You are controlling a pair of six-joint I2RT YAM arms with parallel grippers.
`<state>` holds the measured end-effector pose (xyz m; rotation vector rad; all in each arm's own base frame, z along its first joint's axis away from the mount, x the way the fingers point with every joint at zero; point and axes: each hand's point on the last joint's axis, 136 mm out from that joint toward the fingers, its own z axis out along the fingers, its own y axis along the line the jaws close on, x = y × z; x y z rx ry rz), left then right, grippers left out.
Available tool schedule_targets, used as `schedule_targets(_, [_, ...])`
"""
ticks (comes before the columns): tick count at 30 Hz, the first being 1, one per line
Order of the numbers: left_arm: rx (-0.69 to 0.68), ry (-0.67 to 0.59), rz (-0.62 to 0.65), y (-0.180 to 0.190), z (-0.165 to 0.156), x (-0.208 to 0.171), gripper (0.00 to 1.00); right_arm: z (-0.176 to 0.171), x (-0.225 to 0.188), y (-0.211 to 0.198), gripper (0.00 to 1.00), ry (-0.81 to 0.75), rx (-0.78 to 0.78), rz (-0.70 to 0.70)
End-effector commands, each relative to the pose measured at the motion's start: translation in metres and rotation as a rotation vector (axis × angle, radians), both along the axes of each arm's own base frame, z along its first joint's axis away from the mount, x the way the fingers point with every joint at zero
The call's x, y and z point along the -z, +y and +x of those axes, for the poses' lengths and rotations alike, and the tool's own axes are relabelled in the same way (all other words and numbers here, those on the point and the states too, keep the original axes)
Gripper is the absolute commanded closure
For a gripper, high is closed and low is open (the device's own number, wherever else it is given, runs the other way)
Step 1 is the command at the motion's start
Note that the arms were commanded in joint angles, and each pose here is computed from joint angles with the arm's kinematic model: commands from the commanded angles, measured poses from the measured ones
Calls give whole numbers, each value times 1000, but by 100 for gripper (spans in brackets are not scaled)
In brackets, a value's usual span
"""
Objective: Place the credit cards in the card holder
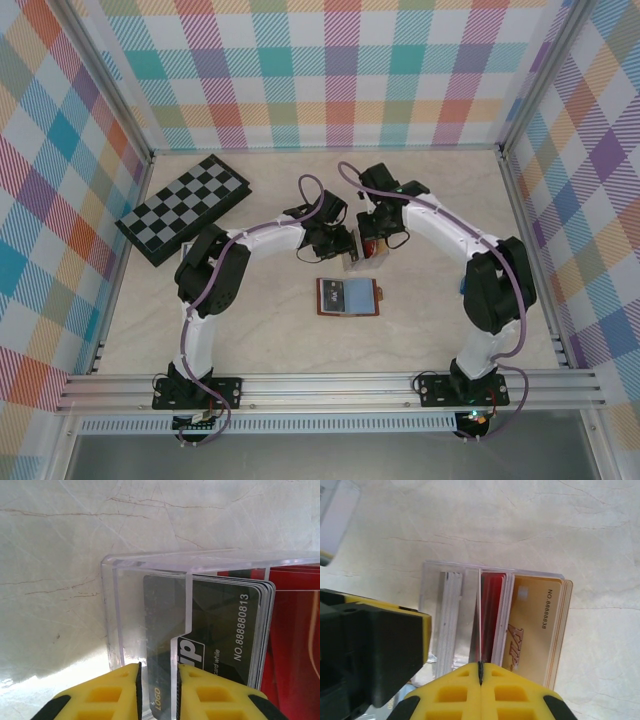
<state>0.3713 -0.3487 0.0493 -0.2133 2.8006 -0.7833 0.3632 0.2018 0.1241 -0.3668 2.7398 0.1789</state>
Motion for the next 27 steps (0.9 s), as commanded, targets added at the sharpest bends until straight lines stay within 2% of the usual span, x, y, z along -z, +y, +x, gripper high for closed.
schedule_targets(1, [4, 33, 1, 8, -11, -3, 76, -6, -10, 6, 100, 17, 32, 110])
schedule_targets(9, [8, -36, -70, 4, -7, -39, 66, -11, -42, 1, 100, -2, 121, 325])
schedule_targets(15, [-46, -156, -157, 15, -5, -88, 51, -21, -63, -10, 100, -19, 207, 504])
schedule_targets(20, [-98, -193, -420, 21, -10, -126, 40, -28, -85, -13, 100, -19, 255, 713])
schedule_targets(25, [-32, -180, -697, 4, -15, -162, 34, -33, -107, -4, 100, 5, 259, 896])
schedule_targets(27, [1, -170, -755, -2, -17, -170, 33, -34, -112, -1, 100, 15, 253, 926])
